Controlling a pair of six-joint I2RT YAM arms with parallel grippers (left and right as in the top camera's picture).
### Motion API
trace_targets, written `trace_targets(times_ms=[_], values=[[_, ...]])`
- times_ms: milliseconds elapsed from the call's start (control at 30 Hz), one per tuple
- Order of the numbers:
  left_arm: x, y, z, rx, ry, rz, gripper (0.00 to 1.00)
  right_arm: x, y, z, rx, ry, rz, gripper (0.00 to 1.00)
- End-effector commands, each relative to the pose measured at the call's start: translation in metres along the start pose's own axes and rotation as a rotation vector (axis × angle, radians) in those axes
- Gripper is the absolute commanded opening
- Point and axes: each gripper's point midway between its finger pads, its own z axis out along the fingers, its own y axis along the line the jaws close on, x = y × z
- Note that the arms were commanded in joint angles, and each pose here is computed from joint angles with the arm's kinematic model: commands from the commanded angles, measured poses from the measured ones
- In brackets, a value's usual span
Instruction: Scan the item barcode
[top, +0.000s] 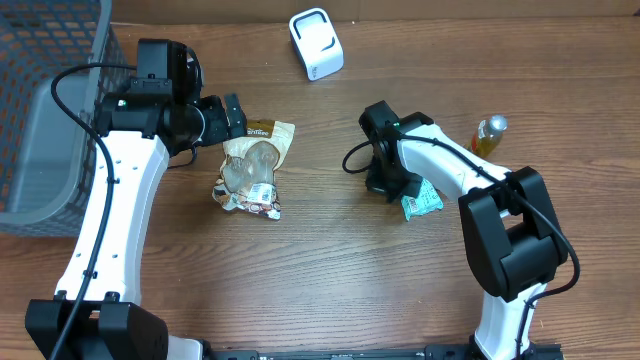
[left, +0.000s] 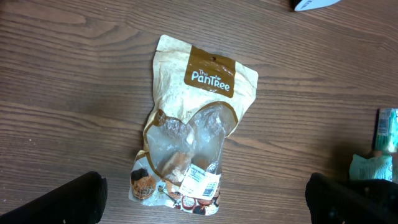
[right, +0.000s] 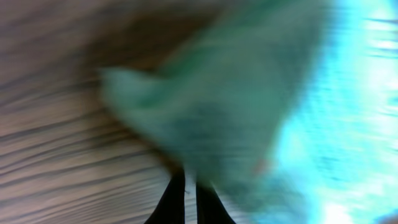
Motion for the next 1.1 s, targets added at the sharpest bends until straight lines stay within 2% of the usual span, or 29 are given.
trace_targets(times_ms=[0, 100, 233, 267, 300, 533, 700, 800, 833, 967, 1000, 1067], values=[[0.002, -0.003, 0.001, 0.006, 0.006, 0.015, 1.00, 0.014, 0.072, -0.021, -0.321, 0.075, -0.231, 0.11], [0.002, -0.003, 0.001, 0.006, 0.006, 0.015, 1.00, 0.021, 0.113, -0.037, -0.525, 0.077, -0.328, 0.33], [0.002, -0.003, 0.001, 0.006, 0.006, 0.015, 1.00, 0.006, 0.132, -0.046, -0.601, 0.002, -0.349, 0.39], [0.002, -0.003, 0.001, 0.006, 0.006, 0.015, 1.00, -0.001, 0.139, -0.049, -0.628, -0.037, -0.358, 0.46], [0.002, -0.003, 0.001, 0.006, 0.006, 0.015, 1.00, -0.006, 0.143, -0.052, -0.646, -0.064, -0.365, 0.49], [0.002, -0.003, 0.001, 0.006, 0.006, 0.015, 1.00, -0.028, 0.162, -0.067, -0.715, -0.189, -0.389, 0.58], [0.001, -0.003, 0.001, 0.007, 0.004, 0.014, 1.00, -0.032, 0.160, -0.066, -0.698, -0.205, -0.383, 0.61], [-0.020, -0.011, 0.000, 0.036, -0.082, 0.025, 1.00, -0.031, 0.157, -0.063, -0.681, -0.198, -0.378, 0.62], [-0.029, -0.014, -0.001, 0.049, -0.119, 0.030, 0.99, -0.030, 0.154, -0.061, -0.672, -0.187, -0.373, 0.65], [-0.026, -0.013, 0.001, 0.047, -0.106, 0.028, 1.00, -0.031, 0.151, -0.059, -0.657, -0.190, -0.367, 0.67], [-0.025, -0.013, 0.003, 0.044, -0.099, 0.028, 0.85, -0.033, 0.150, -0.058, -0.648, -0.198, -0.363, 0.68], [-0.020, -0.008, 0.011, 0.018, -0.073, 0.026, 0.27, -0.037, 0.149, -0.058, -0.632, -0.214, -0.358, 0.68]])
